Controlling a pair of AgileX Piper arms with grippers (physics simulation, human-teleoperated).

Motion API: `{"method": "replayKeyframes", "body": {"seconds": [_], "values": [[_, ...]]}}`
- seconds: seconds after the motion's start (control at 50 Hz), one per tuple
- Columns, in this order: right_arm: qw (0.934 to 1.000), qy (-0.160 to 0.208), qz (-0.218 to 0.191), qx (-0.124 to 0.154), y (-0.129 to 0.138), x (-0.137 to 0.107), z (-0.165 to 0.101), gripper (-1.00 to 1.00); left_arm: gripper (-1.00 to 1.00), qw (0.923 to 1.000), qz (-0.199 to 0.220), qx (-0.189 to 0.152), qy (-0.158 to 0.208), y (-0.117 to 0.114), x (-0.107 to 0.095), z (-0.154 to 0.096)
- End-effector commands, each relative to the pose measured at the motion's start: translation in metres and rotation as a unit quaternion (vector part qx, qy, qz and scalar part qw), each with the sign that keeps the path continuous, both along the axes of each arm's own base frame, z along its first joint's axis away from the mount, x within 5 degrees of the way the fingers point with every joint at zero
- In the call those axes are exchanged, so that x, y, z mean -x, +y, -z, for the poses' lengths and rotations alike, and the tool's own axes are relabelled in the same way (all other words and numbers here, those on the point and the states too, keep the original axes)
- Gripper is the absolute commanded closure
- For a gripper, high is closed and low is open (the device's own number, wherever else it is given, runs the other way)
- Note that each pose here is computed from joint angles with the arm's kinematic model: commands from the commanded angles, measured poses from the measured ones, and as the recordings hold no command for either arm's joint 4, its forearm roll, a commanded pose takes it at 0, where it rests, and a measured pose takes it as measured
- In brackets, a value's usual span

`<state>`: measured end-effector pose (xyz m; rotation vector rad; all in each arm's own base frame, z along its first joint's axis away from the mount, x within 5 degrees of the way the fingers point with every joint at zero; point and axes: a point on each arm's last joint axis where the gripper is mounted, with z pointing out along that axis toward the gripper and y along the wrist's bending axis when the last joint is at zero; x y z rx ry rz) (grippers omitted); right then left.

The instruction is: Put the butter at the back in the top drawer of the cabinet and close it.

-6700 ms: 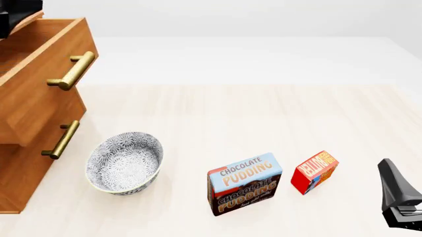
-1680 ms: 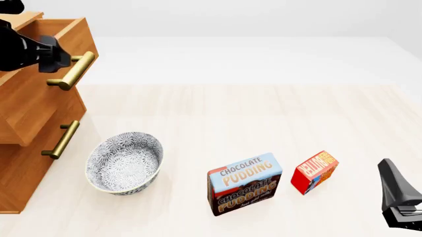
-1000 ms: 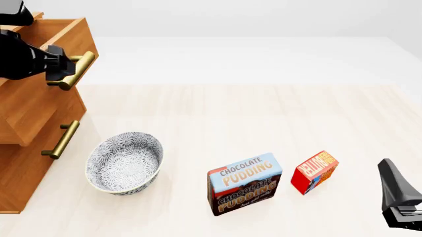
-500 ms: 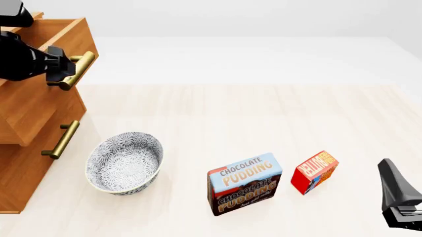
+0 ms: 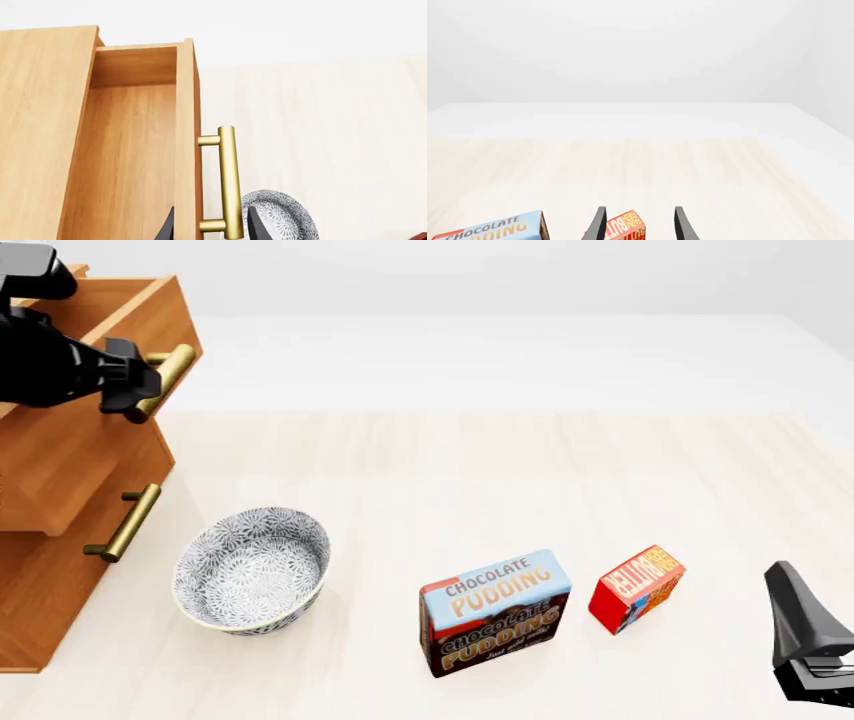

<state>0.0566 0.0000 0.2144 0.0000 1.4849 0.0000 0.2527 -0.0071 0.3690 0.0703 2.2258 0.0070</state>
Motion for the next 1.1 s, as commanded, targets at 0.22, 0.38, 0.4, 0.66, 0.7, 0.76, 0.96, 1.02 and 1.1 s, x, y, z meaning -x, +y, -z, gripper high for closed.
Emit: {"method": "replayKeyframes", "body": {"seconds": [0.22,0.38,0.4,0.66,0.7,0.76,0.96,1.02,1.1], "values": [[1.0000,0.000,0.000,0.000,0.000,0.000,0.000,-1.00,-1.00,0.9998,0.016,0.005,0.006,-0.010,-0.003,0.004],[1.0000,0.000,0.000,0.000,0.000,0.000,0.000,-1.00,-1.00,0.9997,0.023,0.005,0.006,-0.014,-0.005,0.004],[1.0000,0.000,0.000,0.000,0.000,0.000,0.000,-1.00,-1.00,0.9997,0.024,0.006,0.006,-0.014,-0.005,0.004],[1.0000,0.000,0.000,0.000,0.000,0.000,0.000,-1.00,-1.00,0.9990,0.043,0.007,0.006,-0.025,-0.010,0.005],[1.0000,0.000,0.000,0.000,0.000,0.000,0.000,-1.00,-1.00,0.9989,0.046,0.008,0.007,-0.028,-0.011,0.005],[1.0000,0.000,0.000,0.000,0.000,0.000,0.000,-1.00,-1.00,0.9986,0.051,0.009,0.008,-0.031,-0.013,0.006],[1.0000,0.000,0.000,0.000,0.000,0.000,0.000,-1.00,-1.00,0.9982,0.058,0.012,0.009,-0.037,-0.014,0.006],[1.0000,0.000,0.000,0.000,0.000,0.000,0.000,-1.00,-1.00,0.9980,0.060,0.014,0.009,-0.039,-0.014,0.006],[1.0000,0.000,0.000,0.000,0.000,0.000,0.000,-1.00,-1.00,0.9977,0.065,0.014,0.012,-0.042,-0.016,0.009]]}}
